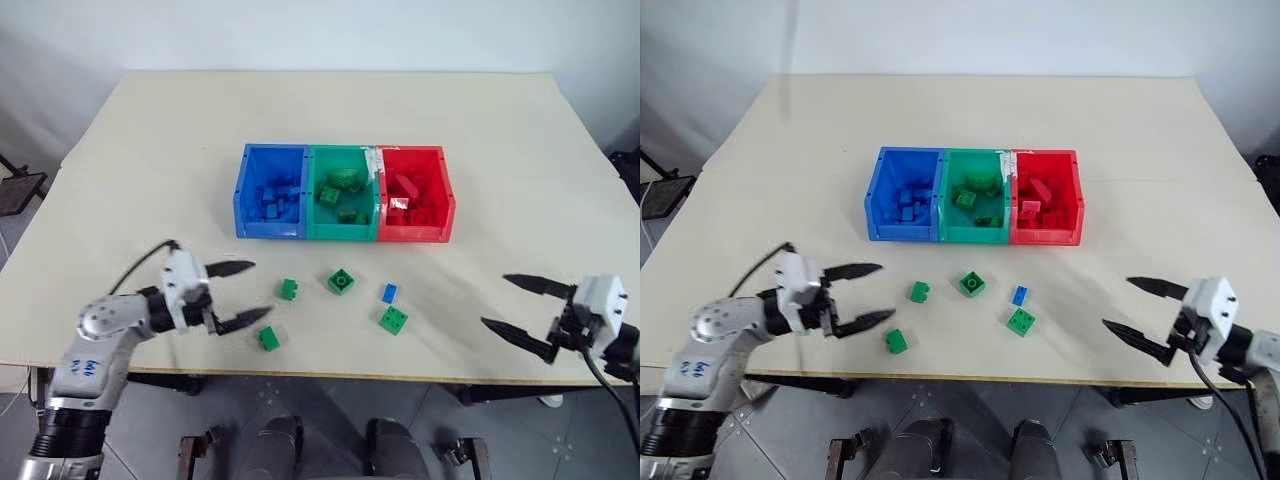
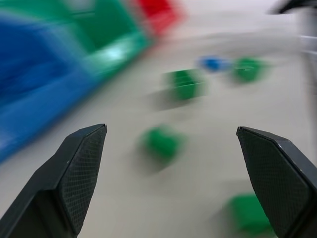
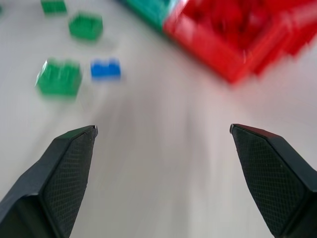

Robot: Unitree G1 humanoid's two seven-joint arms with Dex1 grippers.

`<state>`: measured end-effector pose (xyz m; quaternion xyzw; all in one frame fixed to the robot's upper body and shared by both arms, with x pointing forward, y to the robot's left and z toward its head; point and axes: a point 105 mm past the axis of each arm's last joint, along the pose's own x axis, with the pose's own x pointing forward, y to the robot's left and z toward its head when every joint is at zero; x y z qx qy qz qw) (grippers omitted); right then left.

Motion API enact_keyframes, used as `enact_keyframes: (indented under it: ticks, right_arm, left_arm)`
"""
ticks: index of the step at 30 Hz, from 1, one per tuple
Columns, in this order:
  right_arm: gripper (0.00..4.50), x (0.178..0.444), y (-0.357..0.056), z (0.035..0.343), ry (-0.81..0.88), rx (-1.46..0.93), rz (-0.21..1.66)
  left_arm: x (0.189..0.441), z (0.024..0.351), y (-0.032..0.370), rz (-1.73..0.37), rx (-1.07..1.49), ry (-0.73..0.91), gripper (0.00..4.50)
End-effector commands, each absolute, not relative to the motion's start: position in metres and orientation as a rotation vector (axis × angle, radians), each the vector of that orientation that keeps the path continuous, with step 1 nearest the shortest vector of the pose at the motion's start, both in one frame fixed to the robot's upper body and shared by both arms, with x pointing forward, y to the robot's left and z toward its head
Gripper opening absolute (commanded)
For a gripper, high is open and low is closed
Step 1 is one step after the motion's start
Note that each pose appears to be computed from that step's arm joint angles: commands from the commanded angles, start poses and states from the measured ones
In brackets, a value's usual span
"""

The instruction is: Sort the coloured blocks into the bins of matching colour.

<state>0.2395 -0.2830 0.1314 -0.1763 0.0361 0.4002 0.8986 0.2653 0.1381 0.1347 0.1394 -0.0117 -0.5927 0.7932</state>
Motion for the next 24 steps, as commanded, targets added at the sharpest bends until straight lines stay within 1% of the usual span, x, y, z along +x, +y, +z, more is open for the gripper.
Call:
enact_keyframes:
  ticks: [1, 3, 5, 8, 11, 16, 20, 24]
  right_arm:
    - [4.5, 0.238, -0.286, 0.139, 0.06, -0.395, 0.834]
    - [4.5, 0.238, -0.277, 0.137, 0.061, -0.353, 0.864]
    - [4.5, 0.243, -0.257, 0.136, 0.053, -0.27, 0.908]
    - [4.5, 0.245, -0.227, 0.13, 0.094, -0.246, 1.019]
    - [4.5, 0.253, -0.205, 0.128, 0.115, -0.21, 1.054]
    - [4.5, 0.265, -0.175, 0.115, 0.191, -0.239, 1.071]
    - [4.5, 0.276, -0.16, 0.103, 0.222, -0.252, 1.03]
    - [4.5, 0.275, -0.146, 0.095, 0.227, -0.247, 1.039]
  left_arm:
    - [0.254, 0.145, 0.12, -1.386, 0.364, -0.089, 4.47]
    - [0.254, 0.146, 0.117, -1.398, 0.362, -0.1, 4.47]
    - [0.254, 0.145, 0.12, -1.387, 0.359, -0.098, 4.47]
    - [0.253, 0.142, 0.13, -1.358, 0.356, -0.083, 4.47]
    - [0.25, 0.139, 0.144, -1.316, 0.348, -0.054, 4.47]
    - [0.245, 0.132, 0.171, -1.207, 0.347, -0.005, 4.47]
    - [0.233, 0.129, 0.182, -1.144, 0.338, 0.016, 4.47]
    - [0.226, 0.131, 0.184, -1.109, 0.332, 0.018, 4.47]
